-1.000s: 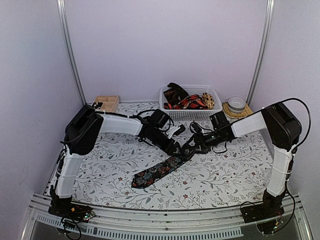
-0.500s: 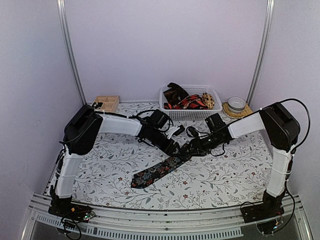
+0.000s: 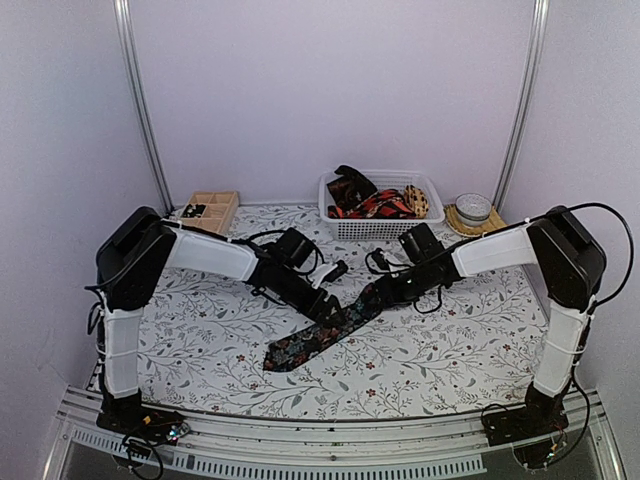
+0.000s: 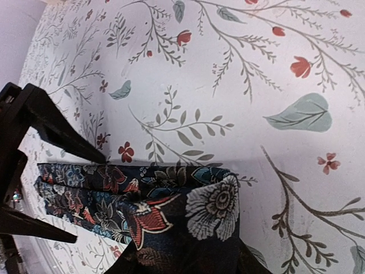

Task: Roll the ties
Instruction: Roll the tie at the center of the board.

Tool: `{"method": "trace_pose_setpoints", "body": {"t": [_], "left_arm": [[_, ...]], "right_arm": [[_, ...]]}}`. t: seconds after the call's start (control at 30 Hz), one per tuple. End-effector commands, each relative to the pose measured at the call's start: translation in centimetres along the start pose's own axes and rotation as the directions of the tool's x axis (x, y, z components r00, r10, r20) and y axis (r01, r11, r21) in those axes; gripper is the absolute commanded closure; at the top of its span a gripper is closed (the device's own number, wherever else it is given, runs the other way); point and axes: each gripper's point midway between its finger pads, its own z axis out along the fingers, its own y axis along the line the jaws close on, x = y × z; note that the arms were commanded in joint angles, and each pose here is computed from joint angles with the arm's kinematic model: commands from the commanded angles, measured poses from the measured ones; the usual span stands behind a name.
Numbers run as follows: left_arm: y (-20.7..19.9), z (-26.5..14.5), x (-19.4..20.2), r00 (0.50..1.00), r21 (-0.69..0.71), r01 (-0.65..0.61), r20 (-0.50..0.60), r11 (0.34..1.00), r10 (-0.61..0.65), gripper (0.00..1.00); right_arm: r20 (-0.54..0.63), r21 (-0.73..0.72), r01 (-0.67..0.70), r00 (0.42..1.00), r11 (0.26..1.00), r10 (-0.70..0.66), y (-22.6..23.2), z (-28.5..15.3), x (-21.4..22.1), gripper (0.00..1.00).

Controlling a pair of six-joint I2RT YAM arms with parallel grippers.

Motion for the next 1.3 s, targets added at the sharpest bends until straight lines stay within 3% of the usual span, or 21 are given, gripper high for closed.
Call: {"method": "trace_pose_setpoints", "body": {"t": [0.0, 0.3, 0.6, 0.77, 1.0, 1.27], "left_arm": [[2.0, -0.8, 4.9, 0.989, -0.057, 0.118, -0.078, 0.991, -0.122, 0.29], [1.9, -0.3, 10.6, 0.971, -0.023, 0.185, -0.153, 0.982, -0.186, 0.33], [1.5, 0.8, 12.5, 0.962, 0.002, 0.196, -0.194, 0.981, -0.192, 0.39], [1.6, 1.0, 12.5, 0.962, -0.003, 0.199, -0.191, 0.980, -0.196, 0.39], [1.8, 1.1, 12.3, 0.963, -0.009, 0.199, -0.185, 0.980, -0.197, 0.39], [2.0, 1.3, 12.5, 0.962, -0.014, 0.202, -0.186, 0.979, -0.201, 0.39]], "right_arm": [[0.070, 0.262, 0.077, 0.993, 0.962, -0.099, -1.4, -3.1, -1.7, 0.60], [0.084, 0.427, 0.149, 0.976, 0.892, -0.203, -0.8, -3.2, -2.1, 0.60], [0.074, 0.526, 0.234, 0.945, 0.818, -0.317, 1.1, -2.6, -2.4, 0.60], [0.036, 0.548, 0.301, 0.924, 0.780, -0.381, 2.0, -2.0, -1.7, 0.53], [0.022, 0.533, 0.344, 0.907, 0.773, -0.420, 3.8, -2.3, -1.3, 0.40], [0.089, 0.436, 0.340, 0.905, 0.833, -0.415, 7.2, -4.0, -2.1, 0.35]]}}
